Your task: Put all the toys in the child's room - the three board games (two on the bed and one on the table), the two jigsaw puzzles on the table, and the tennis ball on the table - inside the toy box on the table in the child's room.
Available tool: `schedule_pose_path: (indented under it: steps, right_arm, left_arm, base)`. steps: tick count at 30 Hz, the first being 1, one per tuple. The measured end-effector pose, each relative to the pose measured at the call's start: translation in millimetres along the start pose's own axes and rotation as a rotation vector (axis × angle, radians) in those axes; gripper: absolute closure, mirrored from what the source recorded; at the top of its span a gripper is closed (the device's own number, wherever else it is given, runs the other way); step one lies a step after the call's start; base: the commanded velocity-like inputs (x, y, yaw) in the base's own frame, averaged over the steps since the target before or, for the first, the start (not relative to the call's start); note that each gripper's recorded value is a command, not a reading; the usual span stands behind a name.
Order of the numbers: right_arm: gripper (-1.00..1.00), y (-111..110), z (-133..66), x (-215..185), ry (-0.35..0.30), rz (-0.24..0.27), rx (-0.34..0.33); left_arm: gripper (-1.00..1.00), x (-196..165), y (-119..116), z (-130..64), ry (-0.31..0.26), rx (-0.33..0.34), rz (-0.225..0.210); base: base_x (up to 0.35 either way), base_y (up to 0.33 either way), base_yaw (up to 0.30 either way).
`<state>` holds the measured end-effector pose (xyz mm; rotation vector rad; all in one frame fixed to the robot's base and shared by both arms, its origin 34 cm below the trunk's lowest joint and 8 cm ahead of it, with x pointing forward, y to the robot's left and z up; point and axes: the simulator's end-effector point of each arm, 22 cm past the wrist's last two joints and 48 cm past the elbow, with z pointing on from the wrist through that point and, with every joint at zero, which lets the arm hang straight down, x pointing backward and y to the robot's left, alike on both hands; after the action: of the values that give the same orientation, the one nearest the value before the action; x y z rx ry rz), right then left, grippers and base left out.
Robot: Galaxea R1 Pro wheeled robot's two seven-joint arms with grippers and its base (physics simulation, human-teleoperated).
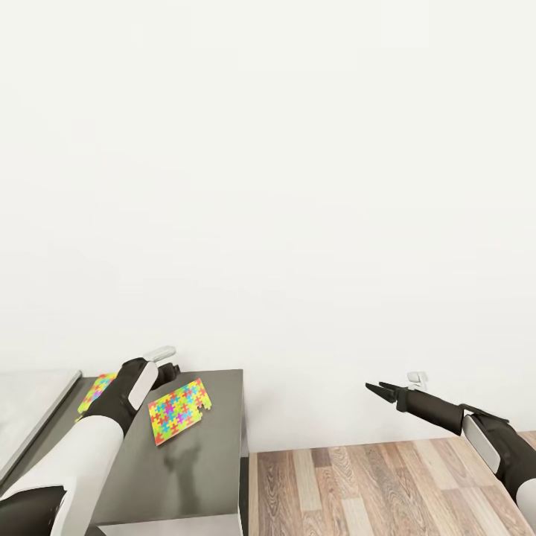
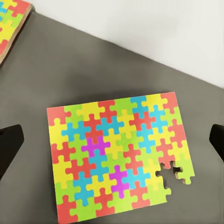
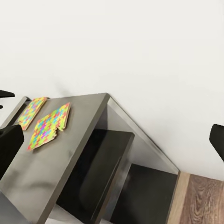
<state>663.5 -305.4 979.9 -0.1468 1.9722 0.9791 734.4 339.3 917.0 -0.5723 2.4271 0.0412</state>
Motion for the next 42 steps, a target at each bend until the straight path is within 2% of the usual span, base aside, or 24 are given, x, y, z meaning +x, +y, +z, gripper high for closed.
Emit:
schedule_pose_path:
  steps: [18,24,29,33,42]
  right_arm:
    - [-1.0,-1.4,-0.3,0.2,0.0,0.003,0.003]
    - [-1.0,-2.9,0.9,3.1,0.005,0.007,0.005]
    - [-1.0,-5.0,1.7,5.6,0.009,0.011,0.007]
    - [-1.0,-6.5,2.8,8.4,0.013,0.016,0.008]
    - [-1.0,-10.9,4.6,14.8,0.023,0.025,0.012]
  left_arm:
    - [-1.0,-4.3,-0.3,0.9,-0.02,0.006,-0.009]
    - [-1.0,-12.5,18.9,3.7,-0.035,-0.019,-0.019]
    - [-1.0,-24.1,36.0,6.3,-0.07,-0.037,-0.056]
    - [-1.0,-29.4,41.1,8.3,-0.092,-0.042,-0.07]
    - [-1.0,-28.0,41.7,14.1,-0.098,-0.042,-0.078]
  base:
    - [0.0,0.0,0.0]
    - [0.0,0.0,0.0]
    - [0.0,0.0,0.0]
    - [0.0,0.0,0.0]
    - [0.0,0.0,0.0]
